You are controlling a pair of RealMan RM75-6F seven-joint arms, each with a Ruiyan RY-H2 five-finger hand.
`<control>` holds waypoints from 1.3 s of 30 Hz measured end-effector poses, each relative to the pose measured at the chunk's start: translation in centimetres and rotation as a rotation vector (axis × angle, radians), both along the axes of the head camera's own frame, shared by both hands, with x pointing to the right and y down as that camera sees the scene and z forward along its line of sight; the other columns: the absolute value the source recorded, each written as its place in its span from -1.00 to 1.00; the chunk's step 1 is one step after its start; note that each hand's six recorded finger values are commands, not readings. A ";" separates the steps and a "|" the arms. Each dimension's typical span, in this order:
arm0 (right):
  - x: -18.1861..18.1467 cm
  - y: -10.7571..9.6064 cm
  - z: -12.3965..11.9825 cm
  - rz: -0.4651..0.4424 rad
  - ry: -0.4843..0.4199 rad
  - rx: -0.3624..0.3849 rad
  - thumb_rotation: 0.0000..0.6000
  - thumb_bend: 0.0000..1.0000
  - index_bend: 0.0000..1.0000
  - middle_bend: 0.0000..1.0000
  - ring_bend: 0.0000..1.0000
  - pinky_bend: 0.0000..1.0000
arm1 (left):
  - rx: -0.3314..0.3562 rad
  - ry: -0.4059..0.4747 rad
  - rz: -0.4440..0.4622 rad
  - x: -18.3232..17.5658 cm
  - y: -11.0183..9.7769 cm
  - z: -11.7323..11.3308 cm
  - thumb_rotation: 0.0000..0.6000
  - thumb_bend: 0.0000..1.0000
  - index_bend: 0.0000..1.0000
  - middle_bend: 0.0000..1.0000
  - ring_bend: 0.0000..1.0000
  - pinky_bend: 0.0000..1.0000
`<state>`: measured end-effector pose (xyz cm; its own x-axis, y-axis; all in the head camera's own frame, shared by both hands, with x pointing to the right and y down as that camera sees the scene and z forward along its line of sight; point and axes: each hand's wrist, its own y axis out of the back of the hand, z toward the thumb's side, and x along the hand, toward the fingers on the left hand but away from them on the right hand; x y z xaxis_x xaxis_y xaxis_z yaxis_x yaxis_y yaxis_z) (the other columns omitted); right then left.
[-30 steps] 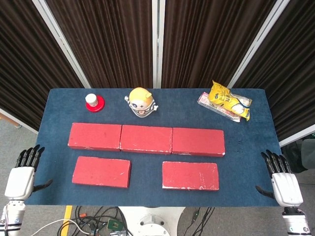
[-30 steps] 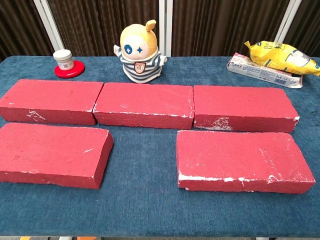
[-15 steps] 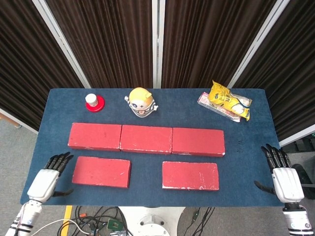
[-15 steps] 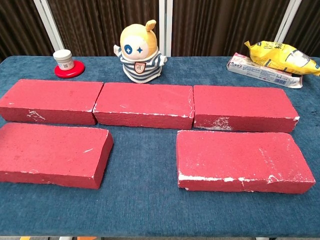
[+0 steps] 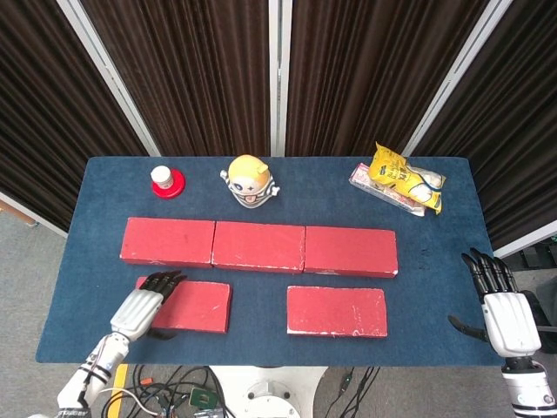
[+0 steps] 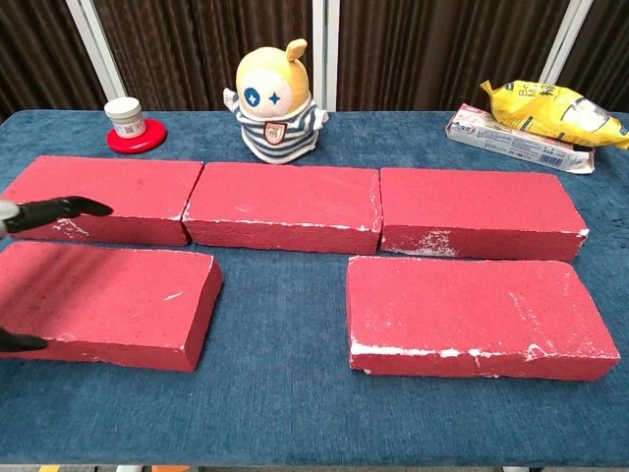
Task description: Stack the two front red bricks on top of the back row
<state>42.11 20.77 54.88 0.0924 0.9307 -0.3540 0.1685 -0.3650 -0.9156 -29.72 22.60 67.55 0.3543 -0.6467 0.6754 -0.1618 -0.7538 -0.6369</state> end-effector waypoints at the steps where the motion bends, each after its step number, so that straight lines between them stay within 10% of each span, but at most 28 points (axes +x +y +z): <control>1: 0.0 0.0 0.0 0.000 0.000 -0.002 1.00 -1.00 -1.00 -1.00 -1.00 -1.00 | -0.009 -0.002 0.007 0.3 -0.2 0.3 1.00 -0.90 -1.00 -1.00 -1.00 -1.00; 28: 1.3 0.2 0.6 0.022 0.001 -0.004 1.00 -1.00 -1.00 -1.00 -1.00 -1.00 | -0.170 -0.056 0.088 0.5 -1.7 4.2 1.00 -0.90 -1.00 -1.00 -1.00 -1.00; 39: 1.5 0.2 0.9 0.028 0.005 -0.006 1.00 -1.00 -1.00 -1.00 -1.00 -1.00 | -0.147 -0.058 0.092 0.9 -1.5 3.6 1.00 -0.54 -1.00 -0.79 -0.76 -0.80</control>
